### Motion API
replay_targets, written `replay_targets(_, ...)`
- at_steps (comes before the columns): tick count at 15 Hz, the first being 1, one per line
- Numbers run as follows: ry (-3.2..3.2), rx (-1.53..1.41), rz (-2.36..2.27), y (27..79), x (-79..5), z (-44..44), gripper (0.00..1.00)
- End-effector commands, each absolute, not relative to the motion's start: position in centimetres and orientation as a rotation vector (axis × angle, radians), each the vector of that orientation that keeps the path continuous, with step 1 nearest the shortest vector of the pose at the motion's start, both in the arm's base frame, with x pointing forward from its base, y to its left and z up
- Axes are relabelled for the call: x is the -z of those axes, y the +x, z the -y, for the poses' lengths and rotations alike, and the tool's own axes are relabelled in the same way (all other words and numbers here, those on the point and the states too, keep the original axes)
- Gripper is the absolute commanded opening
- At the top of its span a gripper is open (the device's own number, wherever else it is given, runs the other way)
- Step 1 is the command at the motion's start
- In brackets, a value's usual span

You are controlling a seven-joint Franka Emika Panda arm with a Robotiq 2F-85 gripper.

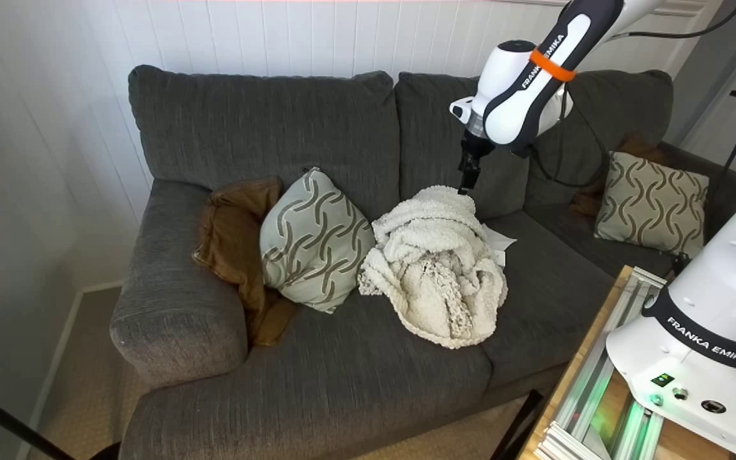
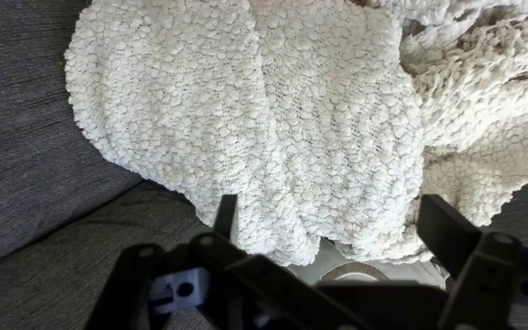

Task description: Move the white blanket to the left

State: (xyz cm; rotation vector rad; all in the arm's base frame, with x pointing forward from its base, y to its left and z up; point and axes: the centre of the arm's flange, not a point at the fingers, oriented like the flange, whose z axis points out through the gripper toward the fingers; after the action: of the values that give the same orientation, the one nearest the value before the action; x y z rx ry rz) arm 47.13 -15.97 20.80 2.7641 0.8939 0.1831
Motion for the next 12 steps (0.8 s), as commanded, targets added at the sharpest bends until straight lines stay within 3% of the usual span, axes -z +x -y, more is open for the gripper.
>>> replay_targets(1,2.79,-0.176,-0.913,47.8,-20.2,16.3,1.0)
replay_targets(12,2.696,-0.177,-0.939,52.5,-9.5,17.4,1.0)
